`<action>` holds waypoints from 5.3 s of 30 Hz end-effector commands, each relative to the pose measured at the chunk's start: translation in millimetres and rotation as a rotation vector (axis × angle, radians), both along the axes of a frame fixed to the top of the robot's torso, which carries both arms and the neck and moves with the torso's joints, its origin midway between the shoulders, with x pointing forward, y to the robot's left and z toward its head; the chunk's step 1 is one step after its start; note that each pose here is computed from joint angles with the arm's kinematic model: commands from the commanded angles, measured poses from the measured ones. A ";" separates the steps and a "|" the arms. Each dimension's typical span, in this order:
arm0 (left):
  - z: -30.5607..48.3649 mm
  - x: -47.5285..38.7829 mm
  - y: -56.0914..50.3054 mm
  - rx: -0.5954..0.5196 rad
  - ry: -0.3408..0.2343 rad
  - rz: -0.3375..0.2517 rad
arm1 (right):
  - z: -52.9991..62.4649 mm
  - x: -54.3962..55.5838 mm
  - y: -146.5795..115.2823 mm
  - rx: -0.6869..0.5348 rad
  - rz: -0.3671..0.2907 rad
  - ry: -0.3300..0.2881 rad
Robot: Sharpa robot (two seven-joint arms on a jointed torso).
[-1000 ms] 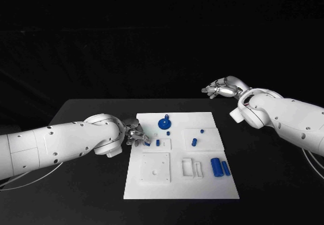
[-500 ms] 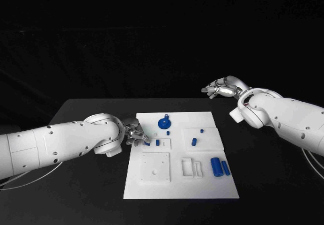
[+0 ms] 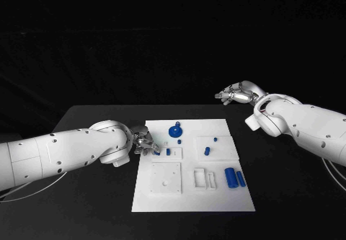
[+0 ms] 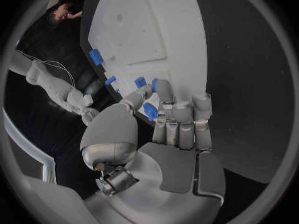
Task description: Assemble the parts on the task board
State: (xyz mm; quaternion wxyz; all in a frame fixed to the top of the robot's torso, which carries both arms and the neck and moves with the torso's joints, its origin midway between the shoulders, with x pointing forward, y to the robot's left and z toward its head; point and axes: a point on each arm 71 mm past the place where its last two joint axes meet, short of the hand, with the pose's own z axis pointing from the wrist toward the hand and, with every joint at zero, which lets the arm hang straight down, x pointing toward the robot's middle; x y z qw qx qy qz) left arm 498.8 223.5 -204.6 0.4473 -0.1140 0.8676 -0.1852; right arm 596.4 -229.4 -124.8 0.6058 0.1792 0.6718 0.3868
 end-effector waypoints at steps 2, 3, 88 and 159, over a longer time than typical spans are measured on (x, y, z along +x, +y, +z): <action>-4.1 -0.2 2.7 0.024 0.020 0.001 | -0.1 -0.3 0.7 0.001 0.011 0.003; -4.2 -0.2 2.6 0.025 0.021 0.000 | -0.1 -0.3 0.6 0.001 0.010 0.003; -5.3 2.4 -18.1 0.094 0.018 -0.095 | -2.5 -0.5 1.7 0.001 0.014 0.009; 37.3 24.0 -72.8 -0.089 -0.506 -0.432 | -5.2 -0.7 5.0 0.002 0.020 0.014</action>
